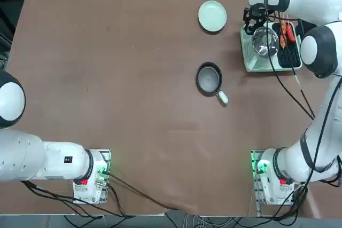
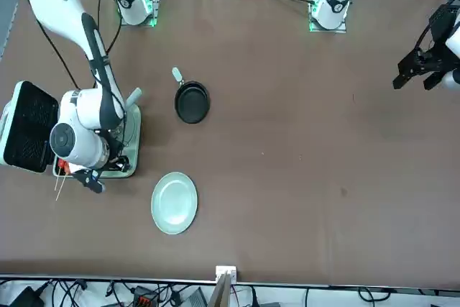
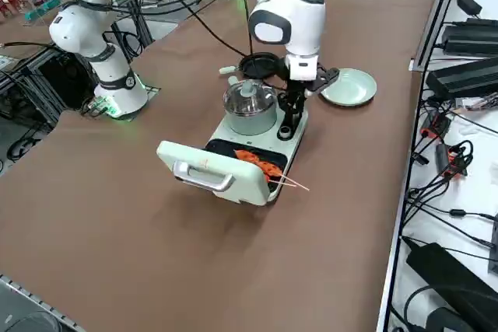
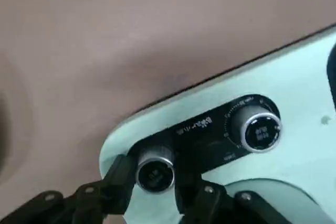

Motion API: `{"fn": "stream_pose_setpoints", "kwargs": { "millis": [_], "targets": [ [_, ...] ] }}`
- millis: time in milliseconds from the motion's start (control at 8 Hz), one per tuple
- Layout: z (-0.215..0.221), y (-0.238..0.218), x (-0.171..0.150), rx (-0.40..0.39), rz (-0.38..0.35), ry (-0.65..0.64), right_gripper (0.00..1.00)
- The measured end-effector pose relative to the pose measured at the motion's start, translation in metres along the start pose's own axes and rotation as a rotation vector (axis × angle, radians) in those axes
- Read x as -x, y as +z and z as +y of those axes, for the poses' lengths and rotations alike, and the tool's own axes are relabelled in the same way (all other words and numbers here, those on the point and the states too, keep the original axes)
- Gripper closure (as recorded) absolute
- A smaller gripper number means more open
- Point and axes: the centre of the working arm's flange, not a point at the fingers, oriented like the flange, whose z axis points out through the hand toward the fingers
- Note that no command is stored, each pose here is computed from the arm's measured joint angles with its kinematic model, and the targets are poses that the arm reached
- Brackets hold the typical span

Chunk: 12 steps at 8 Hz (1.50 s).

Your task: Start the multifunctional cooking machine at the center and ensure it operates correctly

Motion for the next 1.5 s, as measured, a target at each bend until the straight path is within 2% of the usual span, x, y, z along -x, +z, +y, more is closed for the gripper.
{"fn": "stream_pose_setpoints", "kwargs": {
  "millis": [1500],
  "targets": [
    [0.004,-0.001,-0.0026,-0.02,-0.009,-0.687,0.56]
  ]
}}
